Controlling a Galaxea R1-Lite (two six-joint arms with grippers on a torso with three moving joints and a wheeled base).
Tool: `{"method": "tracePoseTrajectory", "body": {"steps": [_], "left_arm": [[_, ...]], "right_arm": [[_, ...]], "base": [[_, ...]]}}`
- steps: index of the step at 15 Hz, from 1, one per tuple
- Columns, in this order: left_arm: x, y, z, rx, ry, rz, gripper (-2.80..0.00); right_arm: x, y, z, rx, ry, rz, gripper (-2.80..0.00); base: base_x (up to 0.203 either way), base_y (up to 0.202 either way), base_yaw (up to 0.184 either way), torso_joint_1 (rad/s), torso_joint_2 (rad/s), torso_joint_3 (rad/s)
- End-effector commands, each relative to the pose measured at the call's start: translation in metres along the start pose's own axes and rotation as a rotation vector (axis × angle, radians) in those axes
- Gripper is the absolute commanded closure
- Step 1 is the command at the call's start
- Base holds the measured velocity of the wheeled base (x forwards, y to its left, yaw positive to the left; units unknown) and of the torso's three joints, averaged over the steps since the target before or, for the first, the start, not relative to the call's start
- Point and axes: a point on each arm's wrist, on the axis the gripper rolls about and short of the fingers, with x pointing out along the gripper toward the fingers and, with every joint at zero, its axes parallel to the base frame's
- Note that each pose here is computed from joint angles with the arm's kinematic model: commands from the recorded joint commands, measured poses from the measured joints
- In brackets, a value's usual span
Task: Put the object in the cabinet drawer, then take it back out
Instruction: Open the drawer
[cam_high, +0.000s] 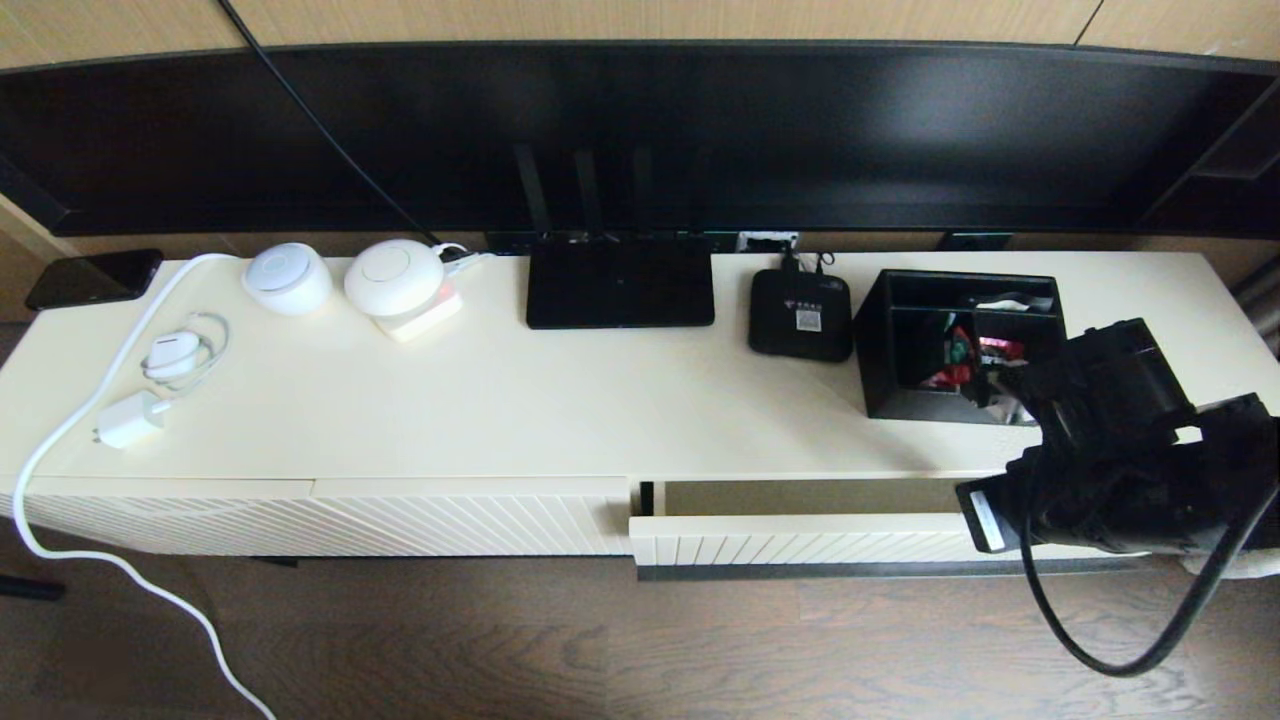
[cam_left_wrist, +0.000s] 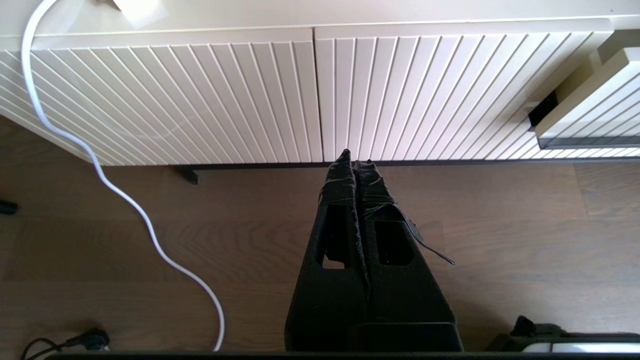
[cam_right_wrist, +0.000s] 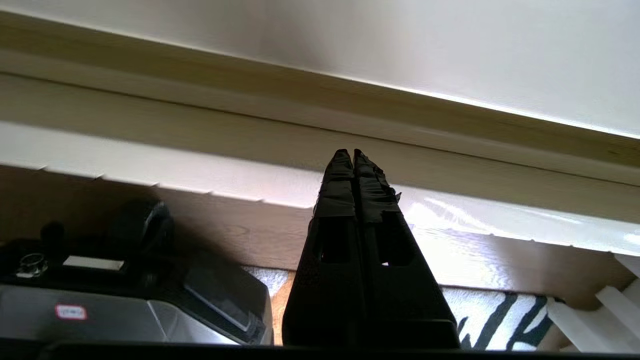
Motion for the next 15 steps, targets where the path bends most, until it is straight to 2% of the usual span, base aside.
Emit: {"method": "tracePoseTrajectory", "body": {"steps": [1, 6, 15], "left_arm": [[0.000, 0.000, 0.000, 0.000, 0.002, 0.000, 0.00], [0.000, 0.000, 0.000, 0.000, 0.001, 0.000, 0.00], [0.000, 0.000, 0.000, 0.000, 0.001, 0.000, 0.00]], "right_arm": [[0.006, -0.001, -0.001, 0.003, 0.015, -0.007, 0.00], [0.008, -0.001, 0.002, 0.028, 0.010, -0.006, 0.00], [0.017, 0.001, -0.015, 0.012, 0.053, -0.014, 0.00]], "base": [[0.000, 0.000, 0.000, 0.000, 0.00, 0.000], [0.000, 0.000, 0.000, 0.000, 0.00, 0.000], [0.000, 0.000, 0.000, 0.000, 0.00, 0.000]]}}
